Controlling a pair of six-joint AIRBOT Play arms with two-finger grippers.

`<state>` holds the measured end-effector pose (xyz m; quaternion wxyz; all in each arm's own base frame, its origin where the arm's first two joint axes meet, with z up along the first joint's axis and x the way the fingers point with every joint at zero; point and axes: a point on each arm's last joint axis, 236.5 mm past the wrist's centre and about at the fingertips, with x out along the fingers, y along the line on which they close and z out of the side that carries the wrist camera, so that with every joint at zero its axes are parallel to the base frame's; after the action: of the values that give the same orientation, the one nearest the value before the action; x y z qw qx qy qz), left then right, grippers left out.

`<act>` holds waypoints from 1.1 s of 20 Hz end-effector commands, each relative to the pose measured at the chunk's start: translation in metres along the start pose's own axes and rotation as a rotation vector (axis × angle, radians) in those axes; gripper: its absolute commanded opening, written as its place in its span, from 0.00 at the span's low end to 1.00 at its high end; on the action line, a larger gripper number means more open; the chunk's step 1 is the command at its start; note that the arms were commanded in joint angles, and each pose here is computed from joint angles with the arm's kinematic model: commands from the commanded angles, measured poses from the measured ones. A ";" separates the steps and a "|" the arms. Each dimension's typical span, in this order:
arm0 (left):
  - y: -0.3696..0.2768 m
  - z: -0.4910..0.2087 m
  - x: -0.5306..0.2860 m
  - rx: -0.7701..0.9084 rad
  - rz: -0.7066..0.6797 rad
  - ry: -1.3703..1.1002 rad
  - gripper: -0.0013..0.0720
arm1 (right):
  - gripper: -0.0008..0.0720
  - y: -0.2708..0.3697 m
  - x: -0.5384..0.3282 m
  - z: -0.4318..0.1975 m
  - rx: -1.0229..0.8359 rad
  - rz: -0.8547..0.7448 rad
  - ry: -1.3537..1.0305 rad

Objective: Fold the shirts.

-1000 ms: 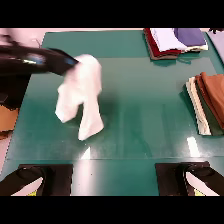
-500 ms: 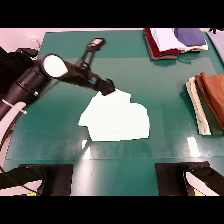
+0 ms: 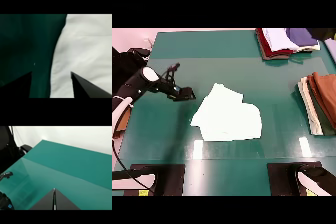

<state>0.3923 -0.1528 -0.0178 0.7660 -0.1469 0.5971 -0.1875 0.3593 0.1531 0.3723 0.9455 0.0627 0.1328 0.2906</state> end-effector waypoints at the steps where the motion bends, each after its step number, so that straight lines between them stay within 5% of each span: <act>1: 0.016 -0.034 0.038 -0.084 -0.035 0.116 0.79 | 0.03 -0.005 0.007 -0.013 0.032 -0.002 0.026; 8: -0.027 -0.037 0.069 -0.008 -0.065 0.101 0.79 | 0.03 -0.009 0.011 -0.020 0.061 -0.009 0.035; 10: -0.037 -0.039 0.070 -0.003 -0.083 0.104 0.55 | 0.03 -0.009 0.011 -0.020 0.060 -0.009 0.035; 12: -0.041 -0.031 0.064 0.013 -0.088 0.094 0.07 | 0.03 -0.009 0.011 -0.021 0.060 -0.009 0.041; 16: -0.073 0.022 0.007 0.126 -0.132 -0.027 0.04 | 0.03 -0.022 0.009 -0.062 0.065 -0.031 0.195; 22: -0.115 0.076 -0.087 0.272 -0.125 -0.275 0.04 | 0.04 -0.099 0.001 -0.245 0.387 -0.171 0.592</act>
<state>0.4283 -0.2179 0.0843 0.8161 -0.1195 0.4885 -0.2848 0.3609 0.1058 0.1981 0.8977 0.1048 0.3657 0.2222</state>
